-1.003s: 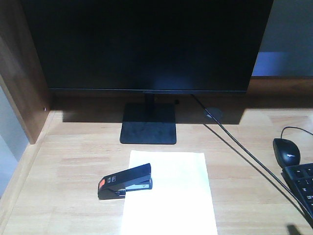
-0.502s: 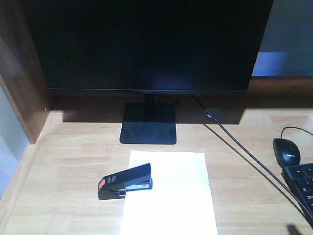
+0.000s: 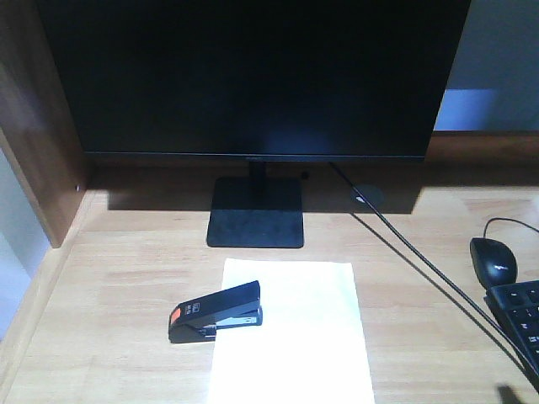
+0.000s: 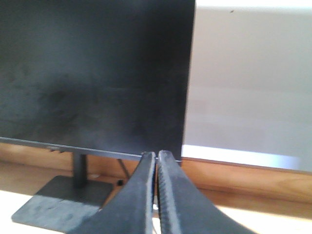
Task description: Grab stapler and paper to desk for stapling
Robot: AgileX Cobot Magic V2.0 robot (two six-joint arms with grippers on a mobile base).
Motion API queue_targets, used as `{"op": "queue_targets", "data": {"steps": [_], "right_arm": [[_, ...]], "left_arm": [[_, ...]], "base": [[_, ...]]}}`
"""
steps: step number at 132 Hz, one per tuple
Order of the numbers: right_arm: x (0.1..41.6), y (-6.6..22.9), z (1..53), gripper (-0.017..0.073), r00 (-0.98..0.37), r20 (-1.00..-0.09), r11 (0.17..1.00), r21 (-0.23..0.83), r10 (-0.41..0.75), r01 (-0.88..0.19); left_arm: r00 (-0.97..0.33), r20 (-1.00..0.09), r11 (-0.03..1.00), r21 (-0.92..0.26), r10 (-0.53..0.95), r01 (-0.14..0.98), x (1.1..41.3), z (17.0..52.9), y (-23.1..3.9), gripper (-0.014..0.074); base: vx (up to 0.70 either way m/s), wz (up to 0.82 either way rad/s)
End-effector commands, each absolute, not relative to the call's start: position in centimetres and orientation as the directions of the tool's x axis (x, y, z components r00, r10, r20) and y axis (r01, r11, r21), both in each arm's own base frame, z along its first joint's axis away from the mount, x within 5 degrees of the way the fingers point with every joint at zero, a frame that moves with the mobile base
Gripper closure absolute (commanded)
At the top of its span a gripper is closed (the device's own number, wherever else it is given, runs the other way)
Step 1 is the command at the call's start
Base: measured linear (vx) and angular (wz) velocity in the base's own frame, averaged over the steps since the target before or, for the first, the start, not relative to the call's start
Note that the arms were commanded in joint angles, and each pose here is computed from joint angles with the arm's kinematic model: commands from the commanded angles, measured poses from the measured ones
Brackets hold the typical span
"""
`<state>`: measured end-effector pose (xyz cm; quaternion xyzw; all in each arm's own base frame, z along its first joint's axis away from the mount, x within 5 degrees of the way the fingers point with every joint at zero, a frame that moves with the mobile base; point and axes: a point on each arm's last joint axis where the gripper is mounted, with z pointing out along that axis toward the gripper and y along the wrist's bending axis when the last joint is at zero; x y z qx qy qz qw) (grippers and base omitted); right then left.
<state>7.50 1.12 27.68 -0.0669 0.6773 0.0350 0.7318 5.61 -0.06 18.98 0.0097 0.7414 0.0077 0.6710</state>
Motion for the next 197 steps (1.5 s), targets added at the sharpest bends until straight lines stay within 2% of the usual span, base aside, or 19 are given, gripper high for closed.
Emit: {"op": "queue_targets", "data": {"steps": [1, 28, 65, 89, 102, 142, 197], "right_arm": [[7.5, 1.1, 28.6, 0.0566, 0.104, -0.993, 0.988, -0.074, -0.061, -0.132], [7.6, 0.9, 28.2, 0.0566, 0.062, -0.997, 0.992, -0.044, -0.037, -0.122], [7.5, 1.0, 28.2, 0.0566, 0.07, -0.994, 0.988, -0.088, -0.08, -0.127], [7.5, 0.5, 27.7, 0.0566, 0.022, -0.995, 0.993, -0.099, -0.098, -0.057], [7.0, 0.1, 26.3, 0.0566, 0.041, -0.996, 0.996, -0.085, -0.085, -0.01], [5.8, 0.1, 20.0, 0.0566, 0.032, -0.999, 1.0, -0.024, -0.024, -0.009], [5.6, 0.1, 19.8, 0.0566, 0.019, -1.0, 1.0, -0.014, -0.014, -0.009]], "left_arm": [[-0.011, -1.0, 1.0, 0.004, 0.004, -0.003, 5.6, 19.5, 0.0, 0.06], [-0.011, -1.0, 1.0, 0.004, 0.004, -0.003, 5.6, 19.5, 0.0, 0.06], [-0.011, -1.0, 1.0, 0.004, 0.004, -0.003, 5.6, 19.5, 0.0, 0.06], [-0.011, -1.0, 1.0, 0.004, 0.004, -0.003, 5.6, 19.5, 0.0, 0.06], [-0.012, -1.0, 1.0, 0.004, 0.004, -0.003, 5.6, 19.5, 0.0, 0.06], [-0.017, -1.0, 1.0, 0.004, 0.004, -0.003, 5.6, 19.4, 0.0, 0.06], [-0.018, -1.0, 1.0, 0.004, 0.004, -0.003, 5.6, 19.4, 0.0, 0.06]], "base": [[0.0, 0.0], [0.0, 0.0], [0.0, 0.0], [0.0, 0.0], [0.0, 0.0], [0.0, 0.0], [0.0, 0.0]]}}
